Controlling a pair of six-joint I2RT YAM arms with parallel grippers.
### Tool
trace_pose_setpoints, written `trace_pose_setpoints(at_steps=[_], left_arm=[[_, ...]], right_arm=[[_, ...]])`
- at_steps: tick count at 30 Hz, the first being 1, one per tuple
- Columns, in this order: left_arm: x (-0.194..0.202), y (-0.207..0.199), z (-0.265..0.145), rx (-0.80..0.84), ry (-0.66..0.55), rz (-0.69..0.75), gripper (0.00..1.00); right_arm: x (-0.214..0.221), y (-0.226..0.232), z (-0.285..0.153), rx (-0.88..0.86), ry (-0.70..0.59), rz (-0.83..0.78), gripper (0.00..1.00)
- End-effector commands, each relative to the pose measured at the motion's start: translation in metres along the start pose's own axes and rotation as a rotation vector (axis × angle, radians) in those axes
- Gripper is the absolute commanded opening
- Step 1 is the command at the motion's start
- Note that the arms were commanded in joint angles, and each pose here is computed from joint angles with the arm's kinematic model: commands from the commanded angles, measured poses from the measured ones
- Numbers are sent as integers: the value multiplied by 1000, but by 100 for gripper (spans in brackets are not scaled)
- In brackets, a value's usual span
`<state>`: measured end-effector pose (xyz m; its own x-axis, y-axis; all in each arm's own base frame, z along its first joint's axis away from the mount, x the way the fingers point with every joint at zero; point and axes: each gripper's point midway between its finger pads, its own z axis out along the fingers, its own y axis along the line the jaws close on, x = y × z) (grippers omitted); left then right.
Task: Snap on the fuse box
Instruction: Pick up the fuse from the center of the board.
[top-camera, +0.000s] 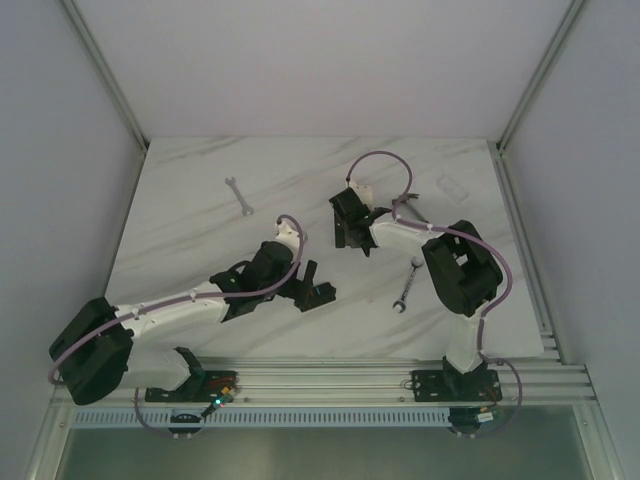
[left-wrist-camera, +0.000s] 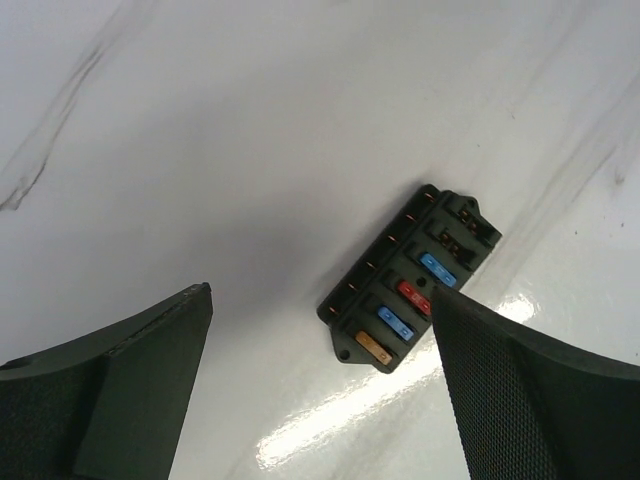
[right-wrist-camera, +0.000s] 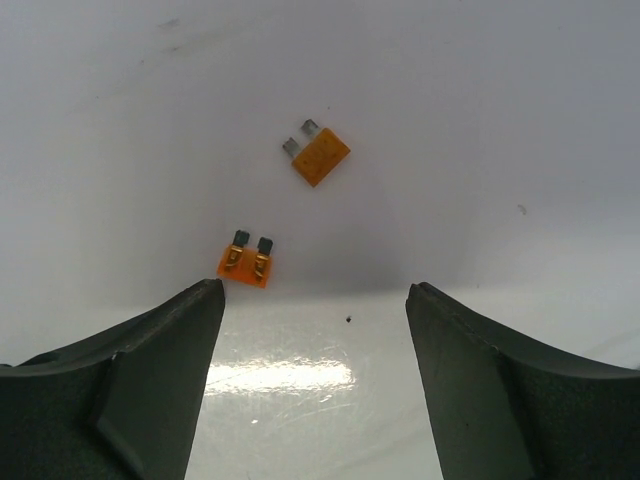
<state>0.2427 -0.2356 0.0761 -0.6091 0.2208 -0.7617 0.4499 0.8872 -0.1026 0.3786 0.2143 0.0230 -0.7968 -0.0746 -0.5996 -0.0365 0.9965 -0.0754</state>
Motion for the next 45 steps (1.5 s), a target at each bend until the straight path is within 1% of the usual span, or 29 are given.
trace_pose_setpoints(at_steps=[1,5,8,11,16,25,30,32,37,43,45], left_arm=[[-6,9,-3,-19,-29,-98,99],[-6,14,-5,-21,-35,-145,100],[-6,17,-6,-19,-38,-159,100],[-7,18,-8,-18,-43,-176,100],[-9,22,-11,-18,-56,-200,100],[-7,27,-11,-27,-54,-225,100],[-7,27,-11,-27,-53,-226,100],[-7,27,-11,-26,-54,-226,100],[-6,26,-9,-23,-48,-231,100],[-6,26,-9,-19,-49,-232,100],[-6,26,-8,-20,-48,-232,100]], right_arm=[[-4,-8,4,60,-17,4,79],[-7,7,3,-15,-15,-15,79],[-10,24,2,-65,-22,-41,81],[-10,25,9,-18,-21,-41,83],[-6,11,15,65,-17,-27,82],[8,-9,13,106,14,-15,72],[8,-11,6,91,13,-18,69],[9,-12,4,85,15,-22,63],[10,-10,2,69,20,-26,61],[8,2,6,-7,28,-110,59],[9,5,8,-18,35,-130,56]])
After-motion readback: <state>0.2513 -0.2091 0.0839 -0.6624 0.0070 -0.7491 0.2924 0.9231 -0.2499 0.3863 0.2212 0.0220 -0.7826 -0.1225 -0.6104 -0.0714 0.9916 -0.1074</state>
